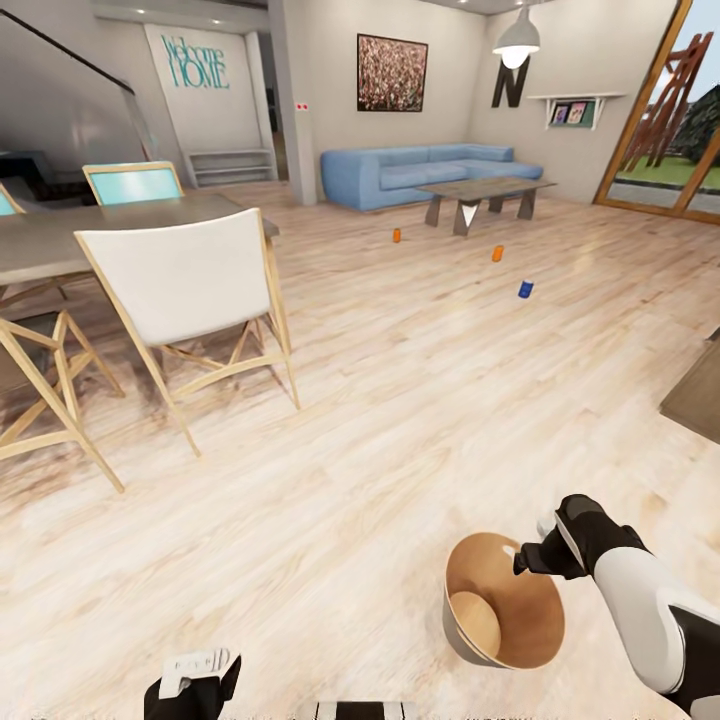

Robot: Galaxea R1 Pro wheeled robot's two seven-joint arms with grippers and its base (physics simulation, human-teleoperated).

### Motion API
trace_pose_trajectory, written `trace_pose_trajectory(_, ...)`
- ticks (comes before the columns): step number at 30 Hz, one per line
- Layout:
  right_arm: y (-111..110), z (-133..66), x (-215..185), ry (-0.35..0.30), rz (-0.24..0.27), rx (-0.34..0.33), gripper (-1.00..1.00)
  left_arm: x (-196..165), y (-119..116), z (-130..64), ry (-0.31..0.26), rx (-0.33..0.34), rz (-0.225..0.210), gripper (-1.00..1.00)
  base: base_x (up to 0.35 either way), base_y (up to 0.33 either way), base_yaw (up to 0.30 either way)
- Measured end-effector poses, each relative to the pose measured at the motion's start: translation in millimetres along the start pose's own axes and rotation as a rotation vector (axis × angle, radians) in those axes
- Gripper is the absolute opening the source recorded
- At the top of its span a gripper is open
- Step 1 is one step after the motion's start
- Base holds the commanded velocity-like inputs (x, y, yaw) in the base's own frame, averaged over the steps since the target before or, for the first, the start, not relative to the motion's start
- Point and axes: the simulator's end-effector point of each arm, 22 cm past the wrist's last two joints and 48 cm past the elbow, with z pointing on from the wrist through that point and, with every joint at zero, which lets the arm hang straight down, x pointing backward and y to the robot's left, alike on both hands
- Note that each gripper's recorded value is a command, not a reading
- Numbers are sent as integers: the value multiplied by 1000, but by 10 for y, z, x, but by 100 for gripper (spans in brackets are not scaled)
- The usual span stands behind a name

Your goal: Put the three can of soda from the living room inside the tash can in the kitchen.

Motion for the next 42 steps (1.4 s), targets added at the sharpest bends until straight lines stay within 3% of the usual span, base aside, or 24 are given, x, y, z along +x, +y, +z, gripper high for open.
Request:
trace_pose_trajectory(8,-23,169,78,33,0,6,100,143,21,46,35,-5,0,100,0,0,0)
trace_pose_trajectory(42,-75,202,95,39,3,12,100,168,14,57,41,-3,0,100,0,0,0)
